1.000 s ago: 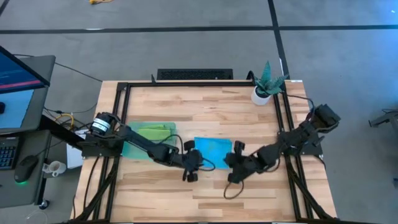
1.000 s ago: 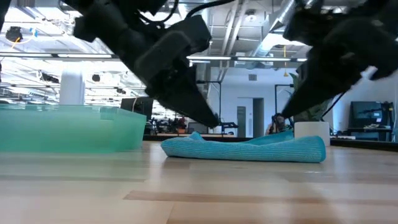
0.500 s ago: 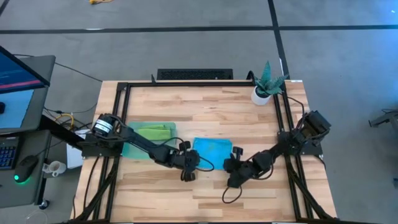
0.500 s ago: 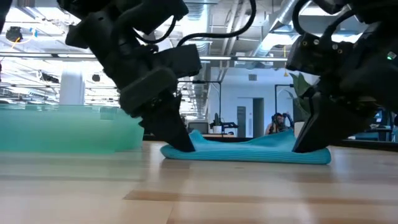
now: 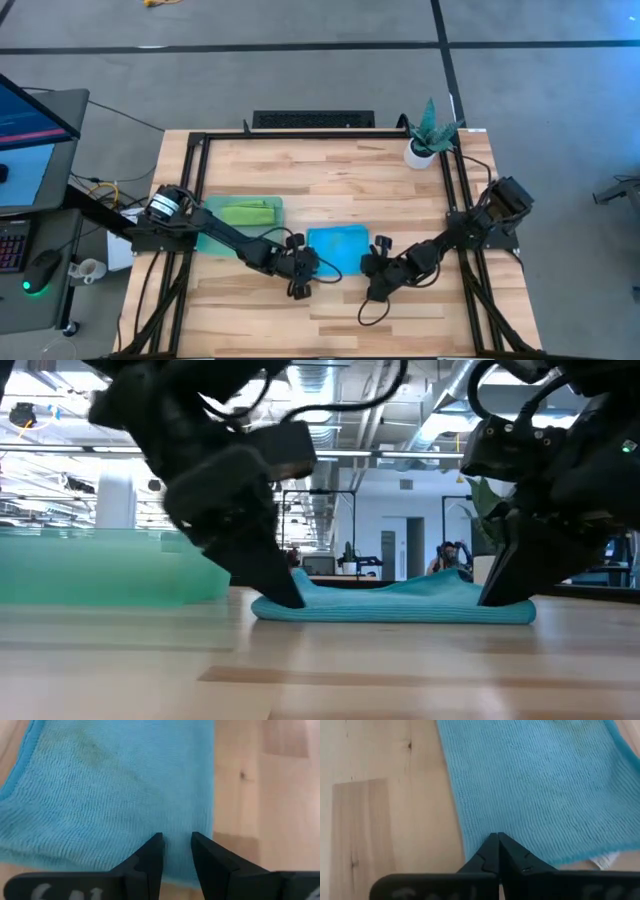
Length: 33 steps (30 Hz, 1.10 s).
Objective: Roll microfiber towels into tight, uniform cylinder then place into a basket
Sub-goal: Fold the blue towel, then roll the blue towel
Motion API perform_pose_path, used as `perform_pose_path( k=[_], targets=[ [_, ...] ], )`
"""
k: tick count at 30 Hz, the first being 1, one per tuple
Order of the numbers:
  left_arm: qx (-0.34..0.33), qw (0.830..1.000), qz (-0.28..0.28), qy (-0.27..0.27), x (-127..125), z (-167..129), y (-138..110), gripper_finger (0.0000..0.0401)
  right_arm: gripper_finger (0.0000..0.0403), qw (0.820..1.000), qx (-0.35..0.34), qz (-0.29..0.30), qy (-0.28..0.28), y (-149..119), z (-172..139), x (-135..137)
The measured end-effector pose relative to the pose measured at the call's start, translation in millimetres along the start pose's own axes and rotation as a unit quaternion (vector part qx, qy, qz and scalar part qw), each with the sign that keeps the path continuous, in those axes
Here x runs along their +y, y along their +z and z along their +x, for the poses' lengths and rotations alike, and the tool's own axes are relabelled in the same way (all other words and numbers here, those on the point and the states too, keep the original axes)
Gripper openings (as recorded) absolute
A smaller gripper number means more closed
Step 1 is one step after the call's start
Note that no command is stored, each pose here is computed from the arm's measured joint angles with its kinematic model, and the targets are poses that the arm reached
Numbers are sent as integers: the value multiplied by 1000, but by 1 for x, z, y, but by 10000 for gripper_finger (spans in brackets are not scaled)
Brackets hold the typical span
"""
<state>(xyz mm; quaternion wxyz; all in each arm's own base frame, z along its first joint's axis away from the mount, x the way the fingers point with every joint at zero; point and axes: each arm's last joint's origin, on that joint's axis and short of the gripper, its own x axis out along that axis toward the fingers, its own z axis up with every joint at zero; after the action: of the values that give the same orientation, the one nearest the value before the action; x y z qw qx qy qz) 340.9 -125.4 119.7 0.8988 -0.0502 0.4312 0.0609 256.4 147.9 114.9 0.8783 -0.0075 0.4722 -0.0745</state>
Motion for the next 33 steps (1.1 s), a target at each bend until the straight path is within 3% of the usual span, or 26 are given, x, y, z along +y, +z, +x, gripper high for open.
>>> perform_pose_path(
  k=[9, 15, 23, 30, 33],
  targets=[
    [-30, 999, 23, -14, -12, -34, 8, 96, 31, 1000, -14, 0, 13, 7, -34, -7],
    [-68, 997, 36, 22, -17, -70, 14, 96, 26, 994, -88, -20, 57, 12, -78, 1],
    [-124, 978, 147, 74, -39, -101, 10, 96, 21, 966, -230, -106, -44, -10, -119, 27],
    [-166, 950, 215, 152, -59, -121, 13, 96, 26, 957, -250, -130, -68, -19, -118, 37],
    [-176, 945, 228, 157, -65, -127, 16, 96, 26, 954, -257, -138, -65, -15, -120, 40]
  ],
)
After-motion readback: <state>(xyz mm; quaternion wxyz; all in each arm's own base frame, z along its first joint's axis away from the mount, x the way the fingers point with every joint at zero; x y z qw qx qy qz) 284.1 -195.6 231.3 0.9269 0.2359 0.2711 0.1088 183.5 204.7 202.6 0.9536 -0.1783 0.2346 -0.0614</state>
